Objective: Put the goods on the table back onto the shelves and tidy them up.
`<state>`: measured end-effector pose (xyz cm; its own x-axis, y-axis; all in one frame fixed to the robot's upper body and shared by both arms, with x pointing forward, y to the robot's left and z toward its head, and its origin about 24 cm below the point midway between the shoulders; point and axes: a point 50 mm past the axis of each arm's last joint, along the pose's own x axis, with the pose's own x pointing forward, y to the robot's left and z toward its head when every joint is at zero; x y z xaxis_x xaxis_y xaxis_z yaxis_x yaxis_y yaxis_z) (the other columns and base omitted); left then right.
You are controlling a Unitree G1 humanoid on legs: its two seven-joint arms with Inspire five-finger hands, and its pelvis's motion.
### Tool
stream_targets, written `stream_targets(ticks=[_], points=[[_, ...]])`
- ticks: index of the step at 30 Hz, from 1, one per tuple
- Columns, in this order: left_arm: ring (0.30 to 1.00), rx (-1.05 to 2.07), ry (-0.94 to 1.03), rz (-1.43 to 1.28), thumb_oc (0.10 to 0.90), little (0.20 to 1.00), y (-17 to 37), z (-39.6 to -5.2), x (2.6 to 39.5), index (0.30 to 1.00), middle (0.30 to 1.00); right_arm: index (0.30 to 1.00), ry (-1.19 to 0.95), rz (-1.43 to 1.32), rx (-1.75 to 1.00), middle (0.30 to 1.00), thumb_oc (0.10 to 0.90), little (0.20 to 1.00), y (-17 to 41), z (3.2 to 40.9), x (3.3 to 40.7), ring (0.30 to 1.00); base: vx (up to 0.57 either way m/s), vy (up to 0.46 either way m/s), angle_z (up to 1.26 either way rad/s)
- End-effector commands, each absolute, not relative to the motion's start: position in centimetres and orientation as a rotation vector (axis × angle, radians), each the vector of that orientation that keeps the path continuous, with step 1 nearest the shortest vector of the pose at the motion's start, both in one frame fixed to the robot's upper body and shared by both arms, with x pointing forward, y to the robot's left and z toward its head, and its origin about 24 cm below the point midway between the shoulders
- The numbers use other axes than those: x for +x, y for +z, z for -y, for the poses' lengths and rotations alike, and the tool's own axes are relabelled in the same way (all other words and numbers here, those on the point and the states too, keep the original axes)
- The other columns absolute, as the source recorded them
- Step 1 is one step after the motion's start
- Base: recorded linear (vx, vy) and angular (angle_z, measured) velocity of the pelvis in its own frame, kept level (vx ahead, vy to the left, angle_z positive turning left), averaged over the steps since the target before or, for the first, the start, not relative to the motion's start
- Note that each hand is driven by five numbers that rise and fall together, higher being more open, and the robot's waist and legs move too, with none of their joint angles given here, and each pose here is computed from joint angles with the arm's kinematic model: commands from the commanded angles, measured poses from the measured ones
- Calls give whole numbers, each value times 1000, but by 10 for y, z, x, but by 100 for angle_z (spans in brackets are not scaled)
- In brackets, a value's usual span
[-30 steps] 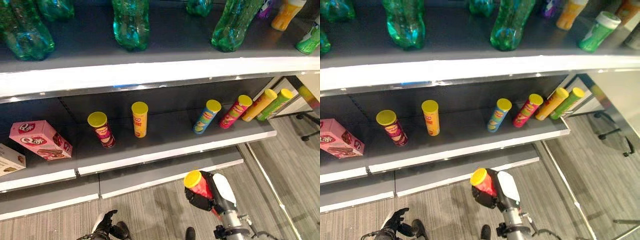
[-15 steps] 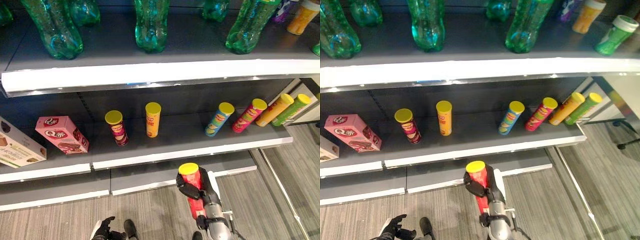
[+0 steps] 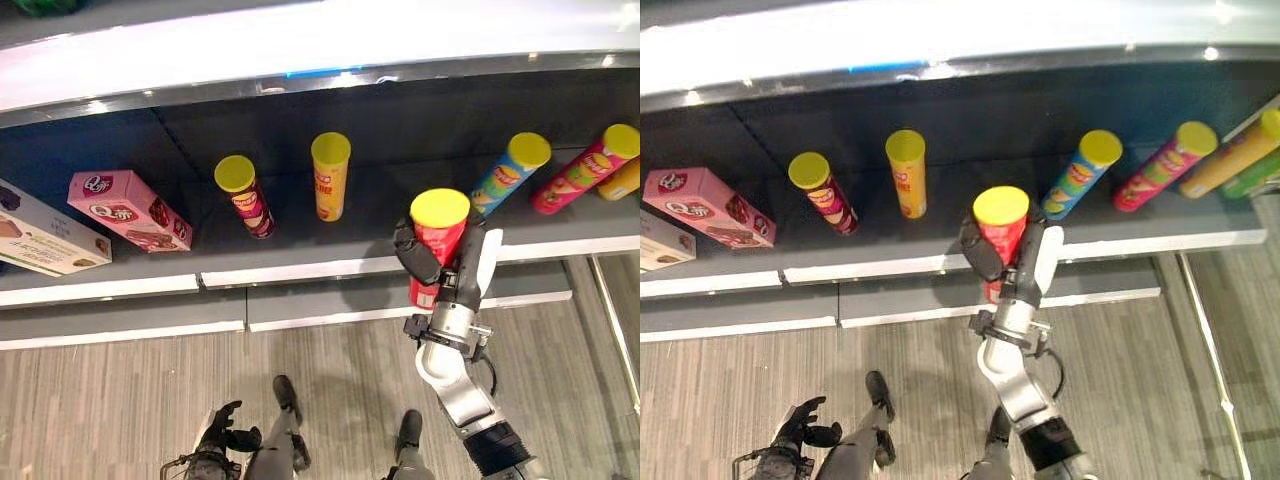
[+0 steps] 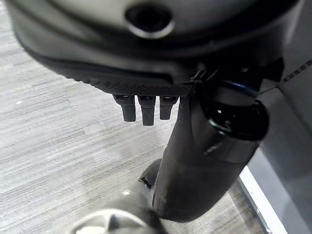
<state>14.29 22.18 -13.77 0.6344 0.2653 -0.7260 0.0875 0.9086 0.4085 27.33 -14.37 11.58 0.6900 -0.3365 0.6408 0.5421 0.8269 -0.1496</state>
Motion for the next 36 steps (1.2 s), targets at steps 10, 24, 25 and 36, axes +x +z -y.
stream_targets(ticks=[10, 24, 25, 36], points=[[900, 454, 91, -717, 800, 900, -121, -215, 169, 900, 900, 300, -644, 1068, -244, 300, 400, 300, 190, 129, 273, 300, -13, 23, 8], [900, 535, 26, -522, 800, 900, -96, -204, 202, 900, 900, 300, -867, 1226, -283, 300, 400, 300, 239, 144, 289, 300, 17, 28, 6], [900, 548, 13, -483, 800, 900, -90, -202, 209, 900, 900, 300, -909, 1252, -285, 300, 400, 300, 247, 149, 289, 300, 31, 43, 9], [900, 676, -31, -270, 800, 900, -59, -195, 236, 900, 900, 300, -1000, 1385, -255, 300, 400, 300, 280, 153, 282, 300, 11, 16, 5]])
